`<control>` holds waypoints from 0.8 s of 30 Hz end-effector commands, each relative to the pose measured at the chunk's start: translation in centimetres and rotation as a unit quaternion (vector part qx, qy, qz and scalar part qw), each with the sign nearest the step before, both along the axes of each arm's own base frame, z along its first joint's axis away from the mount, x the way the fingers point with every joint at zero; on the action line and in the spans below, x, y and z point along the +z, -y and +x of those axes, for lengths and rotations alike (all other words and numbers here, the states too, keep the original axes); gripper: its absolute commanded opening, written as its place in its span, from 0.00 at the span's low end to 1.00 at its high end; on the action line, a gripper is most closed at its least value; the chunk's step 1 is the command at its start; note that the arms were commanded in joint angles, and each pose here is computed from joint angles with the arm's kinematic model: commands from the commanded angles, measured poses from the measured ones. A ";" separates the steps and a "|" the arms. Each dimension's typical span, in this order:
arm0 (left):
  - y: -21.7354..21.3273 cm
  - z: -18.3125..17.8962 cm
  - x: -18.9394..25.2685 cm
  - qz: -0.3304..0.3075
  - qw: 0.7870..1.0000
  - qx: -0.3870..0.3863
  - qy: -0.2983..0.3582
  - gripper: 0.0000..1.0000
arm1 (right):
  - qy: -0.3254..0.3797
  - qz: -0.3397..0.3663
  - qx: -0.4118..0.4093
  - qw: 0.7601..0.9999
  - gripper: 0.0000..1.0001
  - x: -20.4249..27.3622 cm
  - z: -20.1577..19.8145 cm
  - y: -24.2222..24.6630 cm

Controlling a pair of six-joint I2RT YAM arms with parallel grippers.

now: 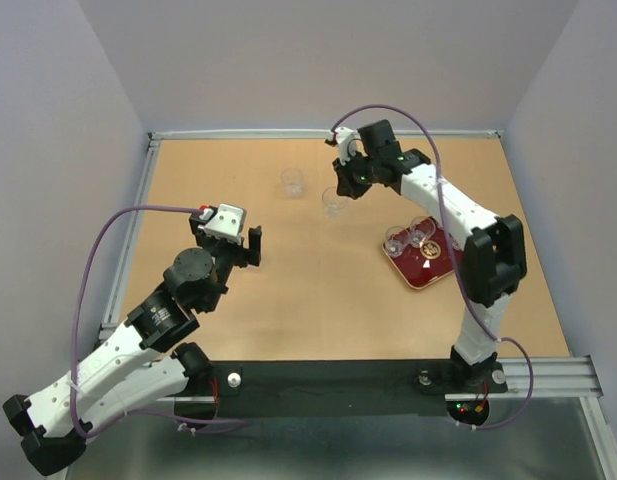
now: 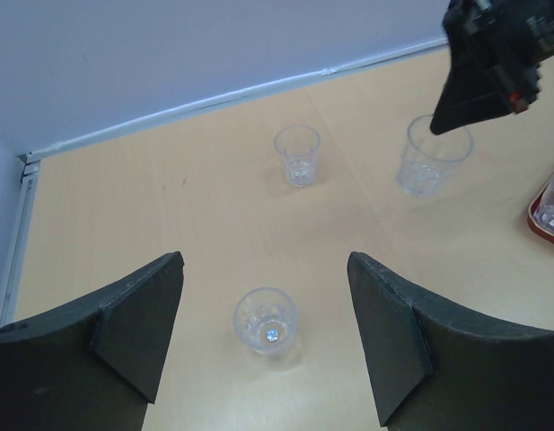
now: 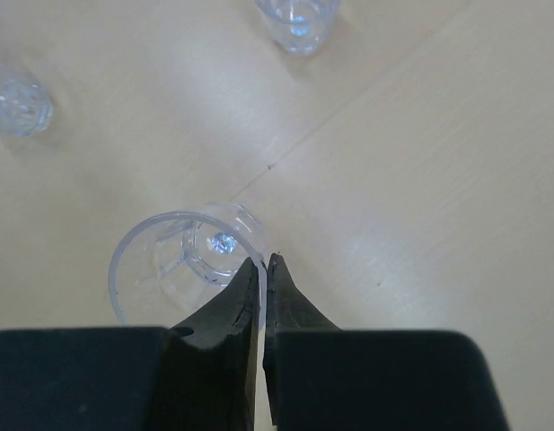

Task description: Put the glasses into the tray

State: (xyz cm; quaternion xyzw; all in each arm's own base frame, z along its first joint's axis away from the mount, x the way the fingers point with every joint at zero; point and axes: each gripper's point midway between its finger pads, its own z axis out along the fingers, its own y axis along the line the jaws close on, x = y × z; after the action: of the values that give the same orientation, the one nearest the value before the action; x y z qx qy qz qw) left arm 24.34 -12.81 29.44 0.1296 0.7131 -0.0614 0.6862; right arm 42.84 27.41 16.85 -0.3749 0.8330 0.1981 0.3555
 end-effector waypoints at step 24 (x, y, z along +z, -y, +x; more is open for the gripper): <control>0.3 0.5 0.6 -0.016 1.000 -0.001 0.015 0.85 | 0.136 0.037 -0.239 0.961 0.00 7.8 -13.0 25.6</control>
State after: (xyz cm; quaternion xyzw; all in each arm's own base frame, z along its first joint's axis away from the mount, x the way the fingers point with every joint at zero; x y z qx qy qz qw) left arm 24.60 -12.85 29.39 0.1290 0.7136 -0.0612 0.6858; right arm 30.39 3.68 24.96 -0.2200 0.8259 0.1062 0.5081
